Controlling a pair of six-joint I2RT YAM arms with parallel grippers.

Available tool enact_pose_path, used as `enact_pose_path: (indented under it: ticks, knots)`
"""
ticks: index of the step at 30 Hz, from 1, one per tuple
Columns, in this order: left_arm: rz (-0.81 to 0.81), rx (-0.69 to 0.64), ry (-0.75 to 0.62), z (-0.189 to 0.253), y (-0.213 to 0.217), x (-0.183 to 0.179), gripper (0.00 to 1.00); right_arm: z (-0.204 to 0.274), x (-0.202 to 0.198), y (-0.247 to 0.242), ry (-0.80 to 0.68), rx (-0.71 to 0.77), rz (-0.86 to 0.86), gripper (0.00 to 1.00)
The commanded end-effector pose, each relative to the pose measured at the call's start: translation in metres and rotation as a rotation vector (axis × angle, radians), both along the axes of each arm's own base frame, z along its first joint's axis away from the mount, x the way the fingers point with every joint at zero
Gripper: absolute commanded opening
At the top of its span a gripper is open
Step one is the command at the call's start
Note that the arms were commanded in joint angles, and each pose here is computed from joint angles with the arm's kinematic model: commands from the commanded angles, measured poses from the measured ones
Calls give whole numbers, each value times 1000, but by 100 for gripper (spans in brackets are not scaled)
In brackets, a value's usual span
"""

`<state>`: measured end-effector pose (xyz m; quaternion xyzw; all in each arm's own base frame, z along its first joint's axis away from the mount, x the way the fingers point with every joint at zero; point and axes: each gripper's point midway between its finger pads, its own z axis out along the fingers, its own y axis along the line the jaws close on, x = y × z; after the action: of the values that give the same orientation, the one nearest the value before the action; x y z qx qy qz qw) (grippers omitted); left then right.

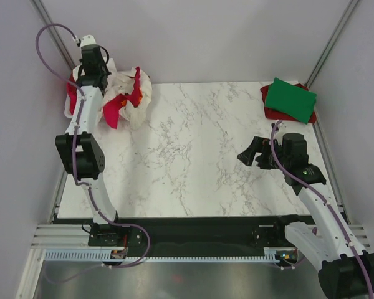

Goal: Fold and stack the t-shirts
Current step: Grab the tshirt from the pile, then move the tshirt to the center of the board

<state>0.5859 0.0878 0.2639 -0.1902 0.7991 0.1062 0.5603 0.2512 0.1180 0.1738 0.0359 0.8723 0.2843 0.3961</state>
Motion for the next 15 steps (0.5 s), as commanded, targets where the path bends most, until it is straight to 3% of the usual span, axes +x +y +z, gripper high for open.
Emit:
enact_pose_path:
  ticks: [1, 4, 6, 8, 10, 11, 13, 14, 15]
  knots:
    - [-119, 72, -367, 192, -57, -23, 2, 1, 3, 1, -25, -13, 13, 98]
    - [-212, 71, -622, 310, -103, -72, 2, 2, 4, -1, -29, -17, 5, 98]
    - [-197, 67, -762, 369, -111, -115, 2, 3, 5, -2, -35, -20, -2, 98]
    - [-200, 45, -831, 398, -119, -150, 2, 5, 6, -4, -43, -28, -14, 98]
    - [-219, 26, -814, 393, -127, -158, 3, 4, 7, -7, -42, -36, -34, 98]
    - [-228, 31, -756, 375, -129, -156, 32, 7, 8, -9, -51, -38, -43, 98]
    - [-238, 24, -674, 345, -132, -152, 69, 9, 9, -13, -48, -50, -69, 98]
    - [-237, -2, -579, 305, -134, -146, 92, 14, 13, -19, -60, -67, -107, 98]
    - [-242, -13, -505, 275, -137, -143, 100, 18, 15, -24, -65, -78, -135, 98]
